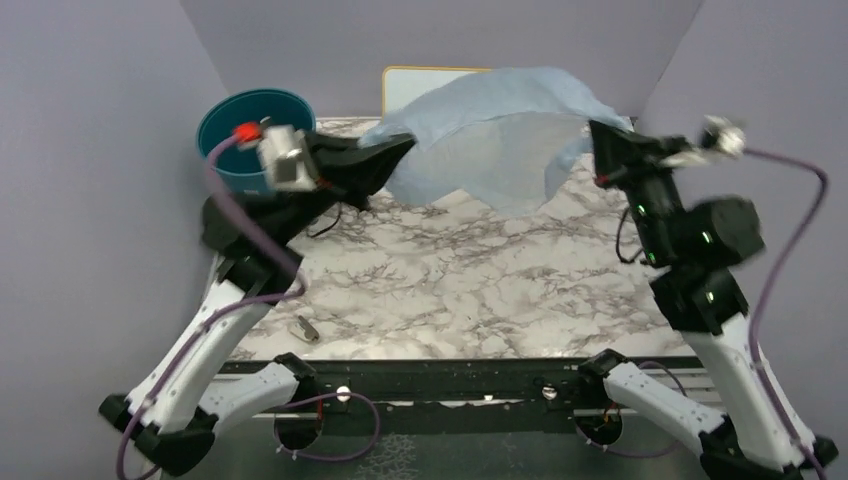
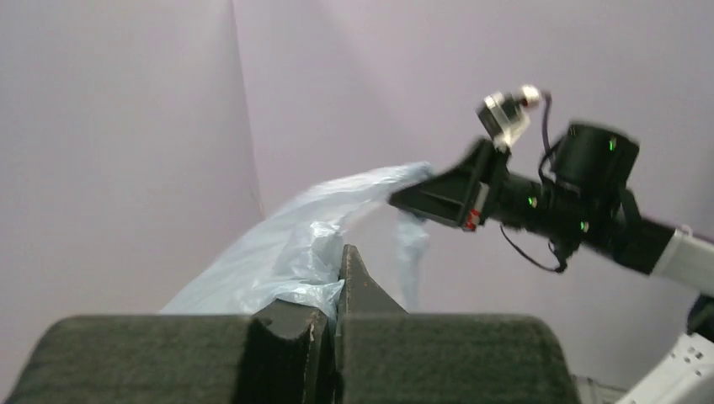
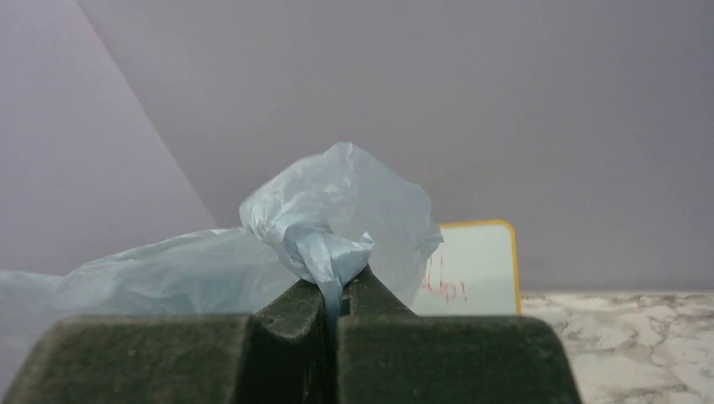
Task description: Put the trash bags into the trash bin
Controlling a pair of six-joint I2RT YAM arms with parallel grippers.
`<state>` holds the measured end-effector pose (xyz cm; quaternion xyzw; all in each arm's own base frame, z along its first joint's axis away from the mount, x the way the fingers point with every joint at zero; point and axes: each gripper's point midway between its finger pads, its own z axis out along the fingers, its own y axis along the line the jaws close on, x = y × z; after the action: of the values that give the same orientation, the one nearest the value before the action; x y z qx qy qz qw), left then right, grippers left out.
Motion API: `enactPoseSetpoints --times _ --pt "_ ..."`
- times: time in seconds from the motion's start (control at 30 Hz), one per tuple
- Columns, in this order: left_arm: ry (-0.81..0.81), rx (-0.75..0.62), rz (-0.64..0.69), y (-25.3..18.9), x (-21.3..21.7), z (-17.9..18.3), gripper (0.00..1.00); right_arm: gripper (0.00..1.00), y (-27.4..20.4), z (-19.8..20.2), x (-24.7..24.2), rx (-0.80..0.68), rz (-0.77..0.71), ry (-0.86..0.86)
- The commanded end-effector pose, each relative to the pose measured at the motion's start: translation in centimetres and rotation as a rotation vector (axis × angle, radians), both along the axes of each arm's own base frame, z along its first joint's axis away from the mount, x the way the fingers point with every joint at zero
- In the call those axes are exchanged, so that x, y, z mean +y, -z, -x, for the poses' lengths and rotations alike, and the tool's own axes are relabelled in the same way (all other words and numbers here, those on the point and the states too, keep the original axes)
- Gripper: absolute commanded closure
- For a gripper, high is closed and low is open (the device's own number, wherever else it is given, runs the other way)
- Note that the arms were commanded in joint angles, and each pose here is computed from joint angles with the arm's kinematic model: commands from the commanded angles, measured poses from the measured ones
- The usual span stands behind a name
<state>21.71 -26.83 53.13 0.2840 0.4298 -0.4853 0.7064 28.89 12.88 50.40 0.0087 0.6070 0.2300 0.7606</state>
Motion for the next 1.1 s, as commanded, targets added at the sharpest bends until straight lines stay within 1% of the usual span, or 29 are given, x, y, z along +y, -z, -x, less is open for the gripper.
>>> enactPoseSetpoints --times 0.0,0.03,0.1,0.13,0.17,0.2,0.23,0.27,0.3,0.33,0.37,0.43,0.5,0.57,0.63,0.7,0.77,0.83,0.9,0.93,0.97,1.03,1.07 --pt "-0.137 -0.011 -0.014 4.4 2.8 0.5 1.00 0.99 5.7 1.6 -3.6 -0.045 -0.070 0.130" --pt "-0.143 0.093 -0.041 8.6 2.5 -0.3 1.00 0.99 10.6 0.7 -3.6 0.083 -0.044 0.155" --pt "-0.113 0.370 -0.103 18.4 1.4 -1.5 1.00 0.99 22.5 -0.1 -2.5 0.430 0.094 0.151" --pt "-0.064 0.518 -0.140 23.5 0.6 -1.1 1.00 0.99 28.2 0.5 -1.8 0.606 0.159 0.120" --pt "-0.013 0.648 -0.169 28.0 -0.1 -0.3 1.00 0.99 32.8 1.7 -1.6 0.779 0.188 0.116" --pt "0.026 0.773 -0.192 31.7 -0.6 0.5 1.00 0.99 35.9 2.8 -1.5 0.906 0.209 0.111" --pt "0.060 0.853 -0.209 33.9 -1.0 1.3 1.00 0.99 37.6 3.5 -1.3 0.977 0.235 0.094" --pt "0.079 0.886 -0.211 35.0 -1.3 1.7 1.00 0.99 38.0 3.6 -1.2 0.997 0.249 0.091" --pt "0.098 0.874 -0.203 34.7 -1.7 1.6 1.00 0.99 37.0 2.9 -1.2 0.963 0.242 0.103" --pt "0.104 0.838 -0.196 33.4 -2.1 1.1 1.00 0.99 35.2 1.9 -0.9 0.894 0.233 0.097" --pt "0.107 0.769 -0.182 31.1 -2.6 0.5 1.00 0.99 32.4 0.7 -0.3 0.795 0.225 0.069" --pt "0.099 0.592 -0.142 25.0 -3.1 -0.7 1.00 0.99 25.4 -1.3 0.5 0.590 0.195 0.043" --pt "0.073 0.433 -0.128 19.3 -3.2 -1.4 1.00 0.99 18.5 -2.5 0.6 0.407 0.177 0.044" --pt "0.051 0.333 -0.136 15.3 -3.1 -1.7 1.00 0.99 14.0 -2.8 -0.2 0.313 0.167 0.089" --pt "0.046 0.298 -0.142 13.4 -3.1 -1.6 1.00 0.99 12.4 -2.9 -1.2 0.287 0.178 0.136" --pt "0.016 0.349 -0.108 13.4 -2.8 -2.3 1.00 0.99 12.6 -2.7 -2.6 0.294 0.201 0.201" --pt "0.014 0.422 -0.083 14.8 -3.0 -2.9 1.00 0.99 13.5 -2.2 -4.8 0.309 0.191 0.307" --pt "0.082 0.475 -0.117 16.9 -4.1 -2.5 1.00 0.99 14.1 -1.3 -6.5 0.313 0.165 0.379" --pt "0.154 0.523 -0.159 18.6 -5.2 -1.8 1.00 0.99 14.3 -0.4 -6.5 0.298 0.137 0.353" --pt "0.182 0.543 -0.173 19.3 -5.6 -1.6 1.00 0.99 14.1 0.1 -5.7 0.275 0.139 0.289" --pt "0.204 0.564 -0.185 19.9 -6.0 -1.4 1.00 0.99 13.5 0.5 -3.9 0.225 0.165 0.175" --pt "0.255 0.582 -0.211 20.7 -7.0 -0.7 1.00 0.99 12.6 1.9 0.4 0.149 0.223 -0.080" --pt "0.280 0.584 -0.221 20.8 -7.6 -0.2 1.00 0.99 12.4 3.0 2.8 0.137 0.244 -0.231"
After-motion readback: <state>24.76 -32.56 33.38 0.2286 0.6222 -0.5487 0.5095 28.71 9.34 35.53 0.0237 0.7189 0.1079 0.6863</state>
